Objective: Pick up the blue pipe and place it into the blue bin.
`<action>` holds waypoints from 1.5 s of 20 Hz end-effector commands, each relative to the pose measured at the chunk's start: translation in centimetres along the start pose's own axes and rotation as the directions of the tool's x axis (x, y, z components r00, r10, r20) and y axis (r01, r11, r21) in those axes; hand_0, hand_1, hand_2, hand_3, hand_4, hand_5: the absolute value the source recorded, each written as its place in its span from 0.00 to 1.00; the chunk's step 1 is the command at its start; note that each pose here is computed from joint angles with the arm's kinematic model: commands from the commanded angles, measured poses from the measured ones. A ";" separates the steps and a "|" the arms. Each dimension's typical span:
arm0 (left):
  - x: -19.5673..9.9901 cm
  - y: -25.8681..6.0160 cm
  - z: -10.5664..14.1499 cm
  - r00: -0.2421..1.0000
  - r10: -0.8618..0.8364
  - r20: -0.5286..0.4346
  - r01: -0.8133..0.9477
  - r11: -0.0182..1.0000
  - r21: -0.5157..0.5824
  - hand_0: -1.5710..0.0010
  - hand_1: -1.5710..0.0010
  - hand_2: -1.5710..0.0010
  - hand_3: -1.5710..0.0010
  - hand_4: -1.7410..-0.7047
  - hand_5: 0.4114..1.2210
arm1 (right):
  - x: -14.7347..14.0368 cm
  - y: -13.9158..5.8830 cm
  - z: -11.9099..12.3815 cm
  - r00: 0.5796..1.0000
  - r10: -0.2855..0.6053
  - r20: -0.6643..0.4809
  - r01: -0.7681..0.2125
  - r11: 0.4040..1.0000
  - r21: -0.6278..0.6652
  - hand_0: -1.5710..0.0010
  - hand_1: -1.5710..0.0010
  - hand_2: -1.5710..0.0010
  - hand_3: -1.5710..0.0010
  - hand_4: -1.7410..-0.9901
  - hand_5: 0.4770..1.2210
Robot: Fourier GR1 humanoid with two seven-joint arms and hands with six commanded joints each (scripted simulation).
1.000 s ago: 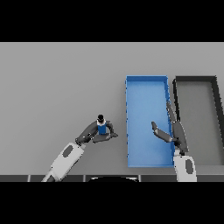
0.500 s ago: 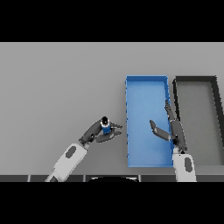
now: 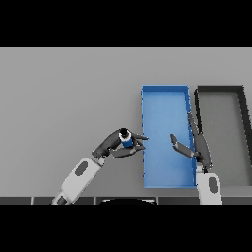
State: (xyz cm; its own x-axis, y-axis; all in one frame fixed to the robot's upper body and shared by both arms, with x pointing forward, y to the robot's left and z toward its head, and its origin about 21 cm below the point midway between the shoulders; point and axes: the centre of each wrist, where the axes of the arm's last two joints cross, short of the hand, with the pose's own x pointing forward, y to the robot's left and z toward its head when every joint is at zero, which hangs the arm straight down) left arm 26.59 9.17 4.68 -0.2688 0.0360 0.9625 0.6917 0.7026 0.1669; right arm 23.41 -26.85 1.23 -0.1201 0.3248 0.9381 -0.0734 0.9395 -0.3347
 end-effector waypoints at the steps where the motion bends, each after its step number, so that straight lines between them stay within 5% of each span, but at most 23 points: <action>1: 0.3 0.2 -0.1 1.000 -0.010 -0.010 0.010 1.000 -0.004 0.00 0.00 0.00 0.00 0.26 1.00 | 0.1 0.3 0.0 1.000 -0.006 0.014 0.006 1.000 0.003 1.00 1.00 1.00 1.00 0.78 0.22; 4: 0.0 0.0 -0.1 0.999 -0.015 -0.034 0.015 1.000 -0.007 0.00 0.00 0.00 0.00 0.26 1.00 | -0.3 0.1 0.6 1.000 0.006 0.006 -0.006 1.000 -0.023 1.00 1.00 1.00 1.00 0.79 0.22; 9: -0.3 0.3 -0.3 0.999 -0.022 -0.027 0.022 1.000 -0.007 0.00 0.00 0.00 0.00 0.27 1.00 | 0.9 3.0 6.3 0.999 0.035 -0.036 -0.042 0.974 -0.222 1.00 1.00 1.00 1.00 0.74 0.22; 12: -0.2 -0.1 -0.4 1.000 -0.014 -0.023 0.014 1.000 -0.025 0.00 0.00 0.00 0.00 0.26 1.00 | 2.0 3.0 7.9 0.998 0.044 -0.046 -0.056 0.958 -0.282 1.00 1.00 0.99 1.00 0.74 0.22; 15: -0.1 0.0 -0.4 1.000 -0.015 -0.022 0.014 1.000 -0.028 0.00 0.00 0.00 0.00 0.26 1.00 | 4.5 2.5 7.5 0.983 -0.149 0.106 0.164 0.974 -0.157 1.00 0.99 0.94 1.00 0.72 0.20; 18: -0.1 -0.3 -0.6 1.000 -0.020 -0.018 0.019 0.999 -0.037 0.00 0.00 0.00 0.00 0.26 1.00 | 7.1 0.9 6.5 0.975 -0.210 0.072 0.209 0.978 0.027 1.00 0.98 0.92 1.00 0.69 0.17; 24: 0.5 0.3 -0.9 0.999 -0.035 -0.030 0.034 0.999 -0.035 0.00 0.00 0.00 0.00 0.26 1.00 | 11.5 0.7 2.2 0.989 -0.143 0.044 0.124 0.947 0.297 1.00 1.00 0.94 1.00 0.63 0.11; 30: -0.2 0.4 -0.7 0.999 -0.039 -0.036 0.037 0.998 -0.044 0.00 0.00 0.00 0.00 0.26 1.00 | 15.7 3.2 -0.8 0.981 -0.118 0.152 0.033 0.880 0.473 1.00 1.00 0.97 1.00 0.59 0.11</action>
State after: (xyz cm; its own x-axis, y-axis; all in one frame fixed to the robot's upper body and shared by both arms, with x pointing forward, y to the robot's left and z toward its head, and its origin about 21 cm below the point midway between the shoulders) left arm 27.38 8.89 4.72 -0.2717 -0.0167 0.9622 0.7115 0.6698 0.2125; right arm 22.14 -18.61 14.91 -0.2591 0.1904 0.9469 -0.5374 0.7862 -0.3052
